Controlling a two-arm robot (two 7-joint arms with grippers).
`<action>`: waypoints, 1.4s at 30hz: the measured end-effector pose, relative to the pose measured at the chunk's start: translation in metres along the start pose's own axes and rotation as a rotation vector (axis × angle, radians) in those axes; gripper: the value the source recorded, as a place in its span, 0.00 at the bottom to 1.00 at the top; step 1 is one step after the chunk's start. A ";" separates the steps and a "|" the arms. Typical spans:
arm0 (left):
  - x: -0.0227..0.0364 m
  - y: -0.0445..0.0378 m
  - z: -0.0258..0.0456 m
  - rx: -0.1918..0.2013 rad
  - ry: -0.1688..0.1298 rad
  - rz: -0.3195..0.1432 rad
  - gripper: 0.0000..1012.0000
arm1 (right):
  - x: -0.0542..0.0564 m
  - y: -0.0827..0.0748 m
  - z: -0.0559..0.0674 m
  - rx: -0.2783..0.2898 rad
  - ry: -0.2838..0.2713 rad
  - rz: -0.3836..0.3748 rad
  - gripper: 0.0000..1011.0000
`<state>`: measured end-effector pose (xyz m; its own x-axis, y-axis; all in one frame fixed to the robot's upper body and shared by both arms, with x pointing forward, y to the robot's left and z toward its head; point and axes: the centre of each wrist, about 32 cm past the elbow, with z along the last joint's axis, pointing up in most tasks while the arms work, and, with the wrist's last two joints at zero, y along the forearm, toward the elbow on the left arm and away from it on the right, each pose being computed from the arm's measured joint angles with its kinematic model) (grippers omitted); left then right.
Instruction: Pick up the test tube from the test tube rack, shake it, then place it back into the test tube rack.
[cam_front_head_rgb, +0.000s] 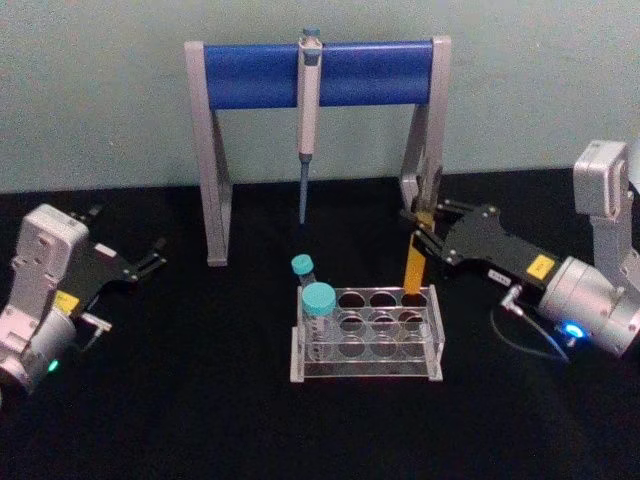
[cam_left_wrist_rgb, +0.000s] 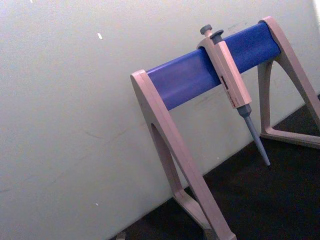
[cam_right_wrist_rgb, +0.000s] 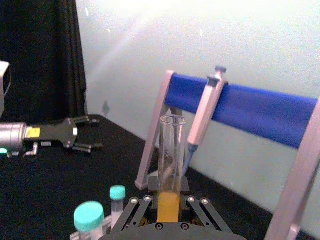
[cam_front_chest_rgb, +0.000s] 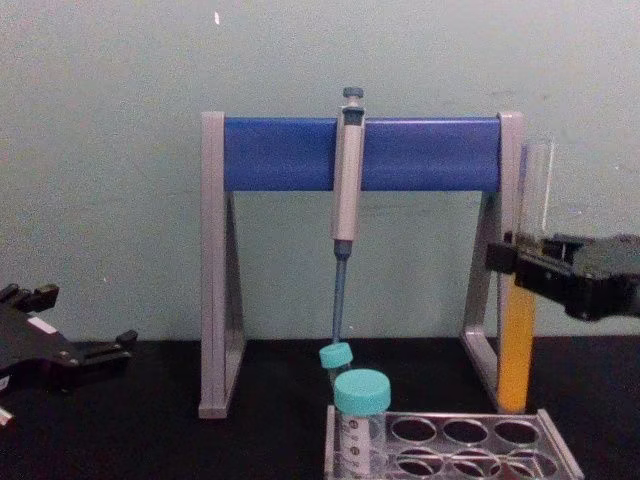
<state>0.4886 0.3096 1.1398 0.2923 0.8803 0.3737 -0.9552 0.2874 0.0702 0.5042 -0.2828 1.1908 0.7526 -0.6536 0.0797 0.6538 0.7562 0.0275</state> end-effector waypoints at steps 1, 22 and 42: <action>0.0000 0.0000 0.0000 0.000 0.000 0.000 0.99 | 0.001 0.001 0.001 0.005 -0.002 0.003 0.23; 0.0000 0.0000 0.0000 0.000 0.000 0.000 0.99 | 0.014 0.040 0.007 0.017 0.014 0.033 0.23; 0.0000 0.0000 0.0000 0.000 0.000 0.000 0.99 | 0.002 -0.004 0.008 -0.038 0.031 0.007 0.23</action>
<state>0.4886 0.3097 1.1398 0.2923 0.8803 0.3737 -0.9552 0.2873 0.0703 0.5026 -0.2864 1.1989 0.7590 -0.6492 0.0485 0.6504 0.7595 -0.0110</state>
